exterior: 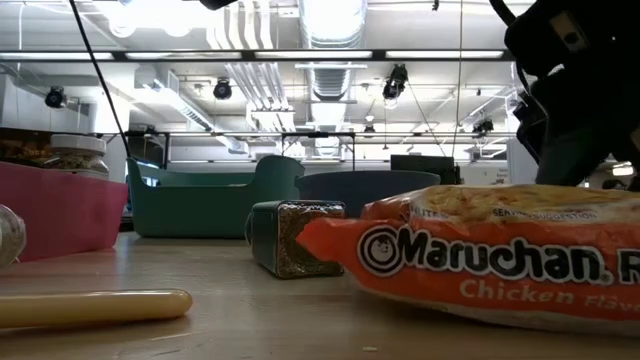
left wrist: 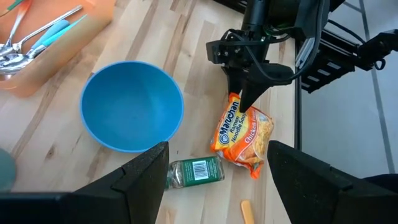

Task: Pick & Place Food Item
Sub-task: Put the orange noodle pack into the green bin

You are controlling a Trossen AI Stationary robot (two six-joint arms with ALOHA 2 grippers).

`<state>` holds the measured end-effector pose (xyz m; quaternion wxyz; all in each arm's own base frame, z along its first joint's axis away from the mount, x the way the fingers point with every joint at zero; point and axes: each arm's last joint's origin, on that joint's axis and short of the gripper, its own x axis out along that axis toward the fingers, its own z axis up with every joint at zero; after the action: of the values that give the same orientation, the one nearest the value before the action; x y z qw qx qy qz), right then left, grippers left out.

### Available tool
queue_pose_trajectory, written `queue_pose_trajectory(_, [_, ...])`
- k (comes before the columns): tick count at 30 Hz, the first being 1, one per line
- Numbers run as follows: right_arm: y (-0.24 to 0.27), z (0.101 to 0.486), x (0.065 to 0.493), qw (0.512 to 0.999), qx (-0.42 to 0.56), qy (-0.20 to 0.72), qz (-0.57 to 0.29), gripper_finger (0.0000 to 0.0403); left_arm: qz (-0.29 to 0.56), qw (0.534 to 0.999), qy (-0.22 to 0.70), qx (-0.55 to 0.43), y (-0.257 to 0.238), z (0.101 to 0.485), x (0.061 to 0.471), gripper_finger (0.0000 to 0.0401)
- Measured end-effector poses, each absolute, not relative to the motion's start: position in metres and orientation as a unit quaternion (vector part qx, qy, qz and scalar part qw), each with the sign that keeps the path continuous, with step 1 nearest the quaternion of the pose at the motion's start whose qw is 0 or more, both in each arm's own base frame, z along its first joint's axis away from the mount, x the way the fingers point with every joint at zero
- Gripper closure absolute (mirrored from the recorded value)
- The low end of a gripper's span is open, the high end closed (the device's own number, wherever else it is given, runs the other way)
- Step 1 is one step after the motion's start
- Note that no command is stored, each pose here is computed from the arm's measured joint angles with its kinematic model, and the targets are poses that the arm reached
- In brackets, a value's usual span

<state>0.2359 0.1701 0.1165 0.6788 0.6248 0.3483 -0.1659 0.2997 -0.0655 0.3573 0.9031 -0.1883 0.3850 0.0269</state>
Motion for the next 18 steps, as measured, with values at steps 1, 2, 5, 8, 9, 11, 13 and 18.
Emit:
queue_pose_trajectory(1, [0.1701,0.1160,0.2360,0.679,0.624,0.349,-0.167,0.0183,0.027,0.903,0.385,-0.188,-0.0655,0.3573,0.2997,0.0125])
queue_pose_trajectory(2, [0.1701,0.1153,0.2360,0.679,0.624,0.349,-0.168,0.0196,0.027,0.903,0.385,-0.188,-0.0655,0.3573,0.2997,0.0125])
queue_pose_trajectory(5, [0.1701,0.1142,0.2360,0.678,0.624,0.350,-0.170,0.0231,0.027,0.903,0.385,-0.188,-0.0655,0.3573,0.2997,0.0125])
queue_pose_trajectory(8, [0.1701,0.1141,0.2360,0.678,0.623,0.350,-0.170,0.0261,0.026,0.903,0.385,-0.187,-0.0655,0.3573,0.2997,0.0125])
queue_pose_trajectory(9, [0.1701,0.1141,0.2360,0.679,0.623,0.350,-0.170,0.0271,0.026,0.903,0.385,-0.187,-0.0655,0.3573,0.2997,0.0125])
queue_pose_trajectory(11, [0.1701,0.1143,0.2360,0.681,0.621,0.350,-0.169,0.0288,0.026,0.903,0.386,-0.187,-0.0654,0.3572,0.2996,0.0125])
queue_pose_trajectory(13, [0.1700,0.1143,0.2360,0.683,0.618,0.351,-0.167,0.0305,0.025,0.902,0.387,-0.190,-0.0656,0.3570,0.2994,0.0125])
queue_pose_trajectory(18, [0.1700,0.1147,0.2360,0.687,0.615,0.350,-0.165,0.0346,0.021,0.901,0.389,-0.192,-0.0660,0.3570,0.2994,0.0125])
